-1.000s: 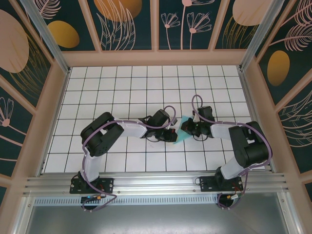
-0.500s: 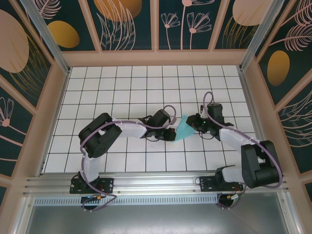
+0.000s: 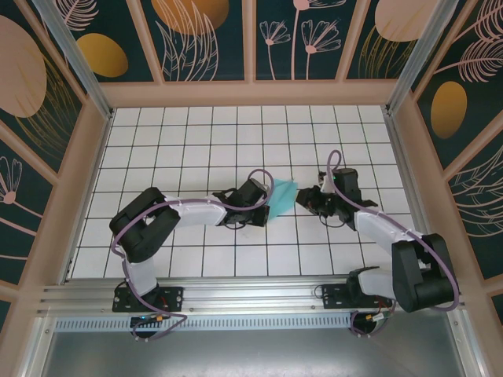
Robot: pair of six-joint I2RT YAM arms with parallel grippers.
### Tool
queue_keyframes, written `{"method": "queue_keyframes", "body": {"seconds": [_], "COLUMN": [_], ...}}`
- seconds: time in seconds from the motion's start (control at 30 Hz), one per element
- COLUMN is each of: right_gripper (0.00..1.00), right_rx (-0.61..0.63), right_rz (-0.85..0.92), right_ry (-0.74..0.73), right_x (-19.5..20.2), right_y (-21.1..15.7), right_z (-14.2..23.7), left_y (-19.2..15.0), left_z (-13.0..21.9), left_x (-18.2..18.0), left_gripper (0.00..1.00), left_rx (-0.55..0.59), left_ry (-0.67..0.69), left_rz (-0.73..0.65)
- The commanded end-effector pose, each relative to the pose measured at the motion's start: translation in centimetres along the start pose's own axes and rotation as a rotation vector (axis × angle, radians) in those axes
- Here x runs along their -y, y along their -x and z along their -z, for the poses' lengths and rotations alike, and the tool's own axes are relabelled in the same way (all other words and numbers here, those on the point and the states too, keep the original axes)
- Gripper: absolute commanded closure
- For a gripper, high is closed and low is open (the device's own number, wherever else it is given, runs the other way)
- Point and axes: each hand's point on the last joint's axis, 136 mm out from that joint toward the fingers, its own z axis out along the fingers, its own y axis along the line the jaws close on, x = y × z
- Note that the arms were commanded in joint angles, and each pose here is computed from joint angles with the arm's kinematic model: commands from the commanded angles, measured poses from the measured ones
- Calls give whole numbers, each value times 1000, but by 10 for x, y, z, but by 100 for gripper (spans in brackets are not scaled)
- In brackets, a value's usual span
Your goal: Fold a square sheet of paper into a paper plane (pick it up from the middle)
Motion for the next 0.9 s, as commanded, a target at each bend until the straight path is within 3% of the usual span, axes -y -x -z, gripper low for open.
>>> {"method": "queue_keyframes", "body": {"seconds": [0.0,0.33,0.87], "right_gripper": [78,78,80], "right_rx": [-34,-73,-157], "right_rz": [39,28,45], "right_ry": [76,88,62], "right_x": [-28,-37,-24], "right_y": [1,9,6], "right_z": [-12,-52,-81], "left_y": [-15,-28,-37], "left_z": [-10,-19,-16], "left_x": [-4,-2,5], "left_gripper": [100,100,100], "left_rx": [-56,-96,-67], "left_ry": [16,-6,-147], "left_rz": [-30,-32,122]}}
